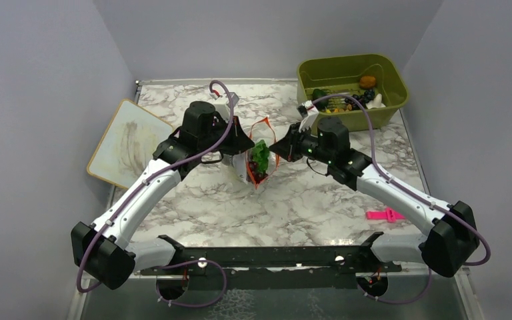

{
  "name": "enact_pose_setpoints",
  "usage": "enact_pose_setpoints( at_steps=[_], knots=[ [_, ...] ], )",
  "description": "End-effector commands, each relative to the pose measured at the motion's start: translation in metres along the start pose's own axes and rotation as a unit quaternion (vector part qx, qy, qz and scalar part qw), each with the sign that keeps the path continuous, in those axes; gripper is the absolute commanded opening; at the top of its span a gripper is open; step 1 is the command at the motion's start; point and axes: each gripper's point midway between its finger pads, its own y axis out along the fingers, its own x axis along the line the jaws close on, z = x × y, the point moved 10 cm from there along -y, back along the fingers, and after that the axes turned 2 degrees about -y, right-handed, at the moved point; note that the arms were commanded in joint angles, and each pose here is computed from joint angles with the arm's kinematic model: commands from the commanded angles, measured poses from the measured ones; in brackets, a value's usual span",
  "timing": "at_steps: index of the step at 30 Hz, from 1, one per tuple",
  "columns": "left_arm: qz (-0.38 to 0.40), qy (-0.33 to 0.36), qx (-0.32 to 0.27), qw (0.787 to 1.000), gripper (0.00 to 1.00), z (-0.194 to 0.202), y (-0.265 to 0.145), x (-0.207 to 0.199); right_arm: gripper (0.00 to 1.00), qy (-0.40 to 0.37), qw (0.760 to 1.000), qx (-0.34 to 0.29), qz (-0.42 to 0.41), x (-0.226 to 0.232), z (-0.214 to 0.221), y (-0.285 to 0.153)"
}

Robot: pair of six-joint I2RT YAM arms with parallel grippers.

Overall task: Place the food in the zip-top bag and seal the zipper
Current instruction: Adjust the zipper food storage bag at the center of the board.

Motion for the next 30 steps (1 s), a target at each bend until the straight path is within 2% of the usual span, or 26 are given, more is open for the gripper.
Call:
enact_pose_setpoints(
  at_steps=[1, 6, 15, 22, 30],
  knots=[
    [-0.012, 0.012, -0.009, 1.000, 0.00, -0.001, 0.006, 0.006, 0.01, -0.042, 0.997, -0.064, -0.016, 0.016, -0.031, -0.008],
    [-0.024, 0.020, -0.012, 0.999, 0.00, 0.001, 0.005, 0.009, 0.01, -0.040, 0.998, -0.036, -0.024, 0.009, -0.015, -0.001],
    [-0.033, 0.037, -0.005, 0.999, 0.00, 0.003, 0.007, 0.013, 0.02, -0.053, 0.998, -0.033, 0.001, 0.003, -0.013, 0.001],
    [-0.032, 0.047, -0.004, 0.998, 0.00, 0.005, 0.010, 0.016, 0.24, -0.075, 0.997, -0.031, 0.019, 0.003, -0.024, 0.000],
    [-0.030, 0.056, -0.002, 0.998, 0.00, 0.009, 0.011, 0.019, 0.48, -0.132, 0.990, -0.046, 0.036, 0.013, -0.059, -0.005]
  ],
)
